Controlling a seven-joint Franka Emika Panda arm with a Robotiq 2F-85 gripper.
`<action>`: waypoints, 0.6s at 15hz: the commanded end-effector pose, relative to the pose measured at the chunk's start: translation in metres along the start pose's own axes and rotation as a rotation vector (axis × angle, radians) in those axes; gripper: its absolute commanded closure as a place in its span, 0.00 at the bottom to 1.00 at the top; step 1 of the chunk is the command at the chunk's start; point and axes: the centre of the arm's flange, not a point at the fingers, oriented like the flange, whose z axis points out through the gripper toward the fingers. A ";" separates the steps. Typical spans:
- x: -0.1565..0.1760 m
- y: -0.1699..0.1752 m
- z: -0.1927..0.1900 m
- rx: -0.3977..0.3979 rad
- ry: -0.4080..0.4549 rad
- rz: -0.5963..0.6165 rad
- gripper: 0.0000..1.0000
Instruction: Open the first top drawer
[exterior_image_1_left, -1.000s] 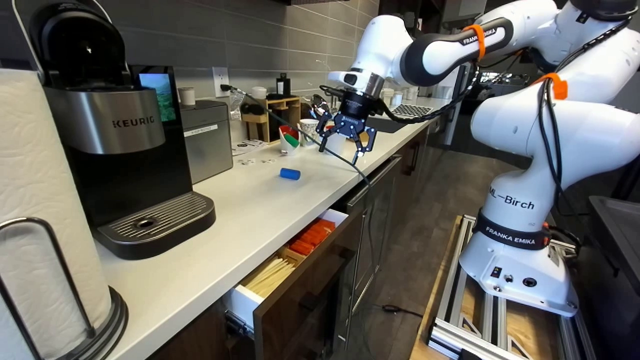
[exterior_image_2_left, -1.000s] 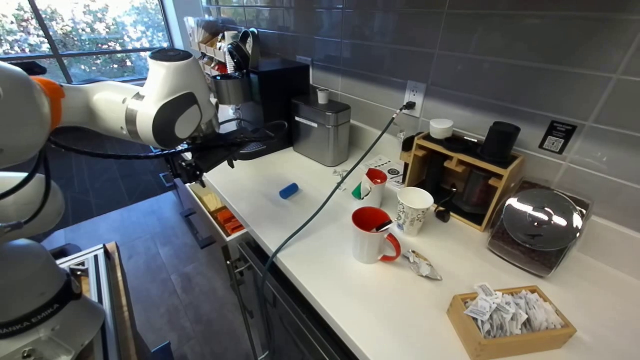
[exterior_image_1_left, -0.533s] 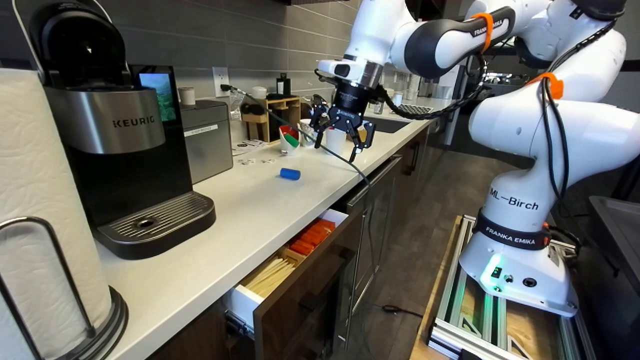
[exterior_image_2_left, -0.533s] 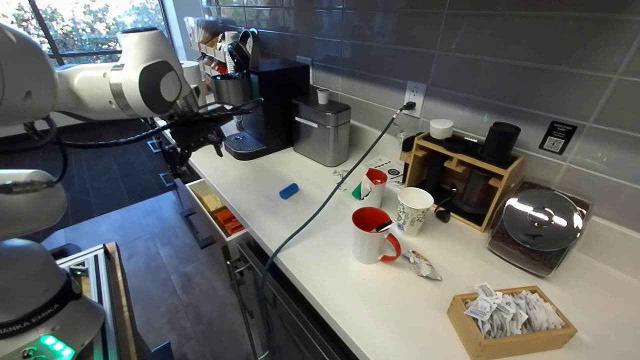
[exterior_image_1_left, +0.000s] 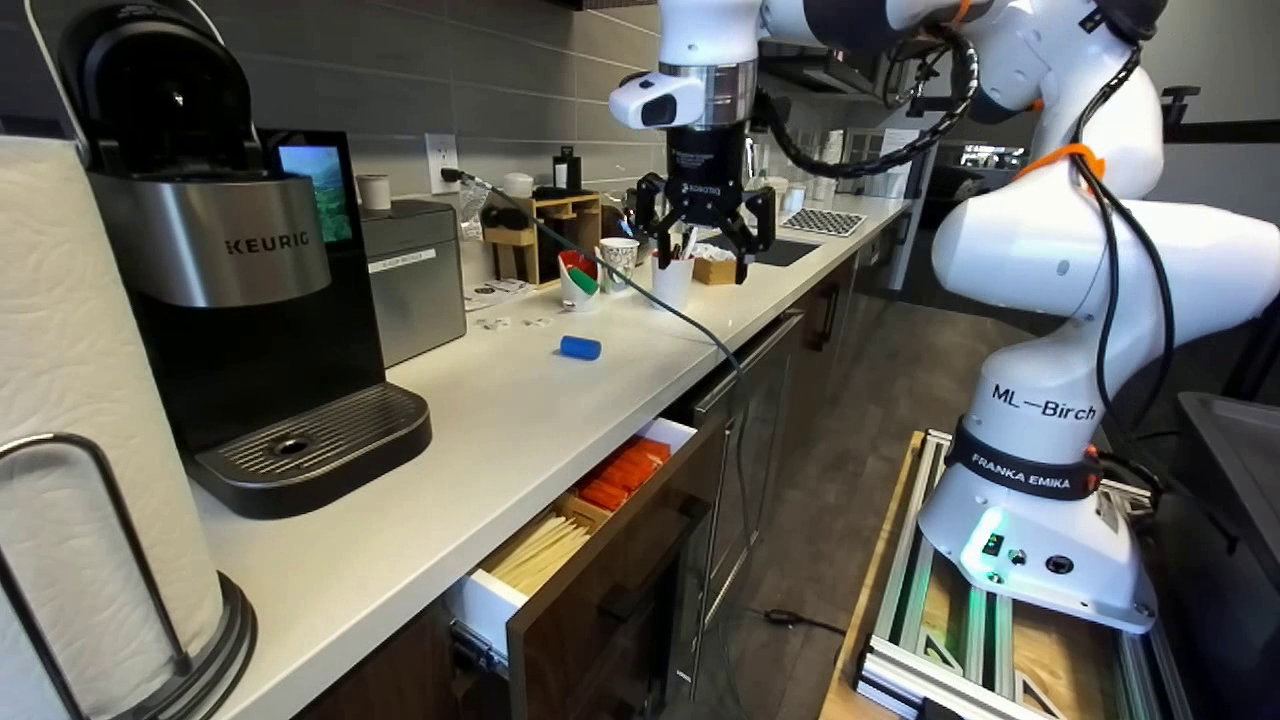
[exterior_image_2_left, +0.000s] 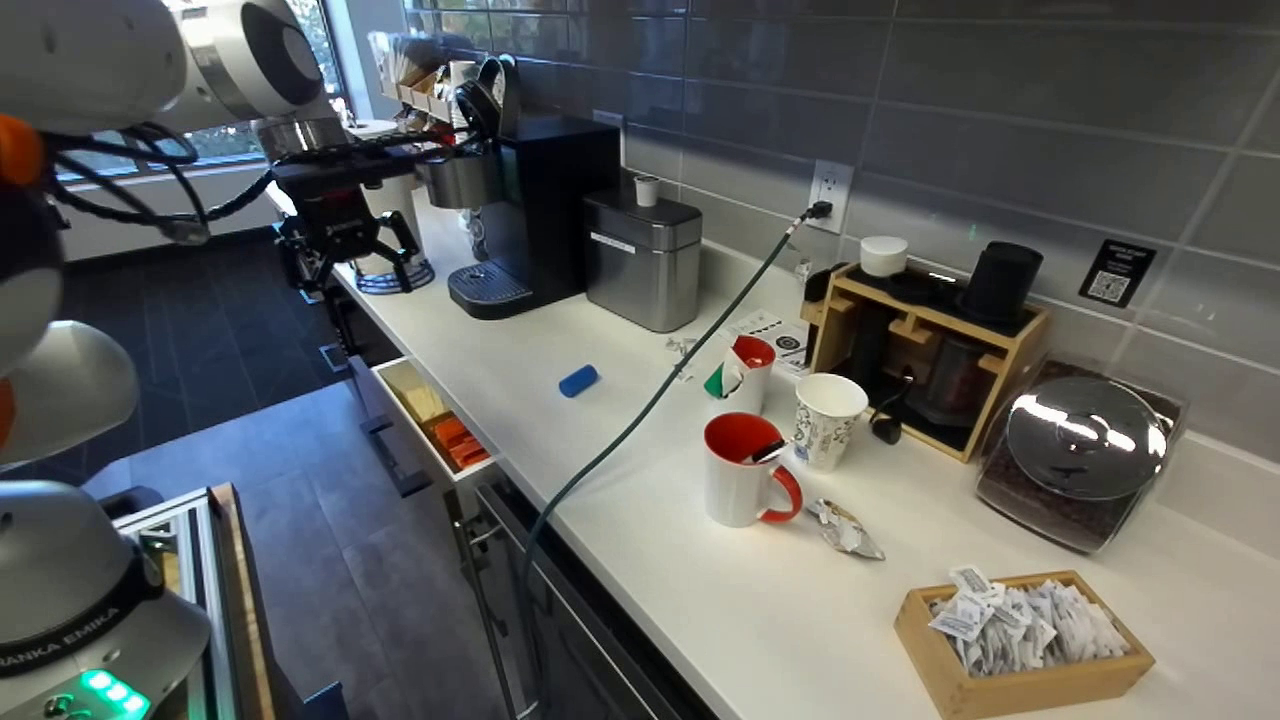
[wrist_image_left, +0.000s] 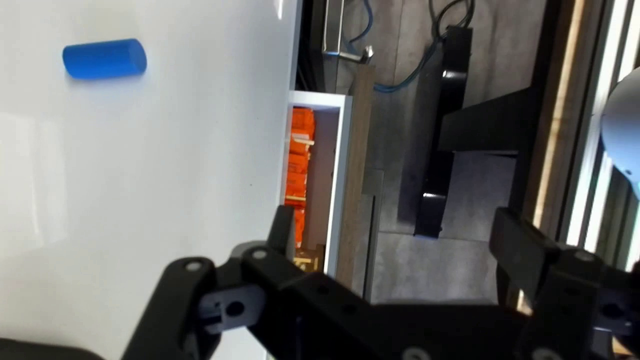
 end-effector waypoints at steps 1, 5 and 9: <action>0.031 0.013 -0.028 0.101 -0.096 -0.085 0.00; 0.088 -0.005 -0.031 0.027 0.008 -0.329 0.00; 0.114 -0.019 -0.031 0.054 0.022 -0.425 0.00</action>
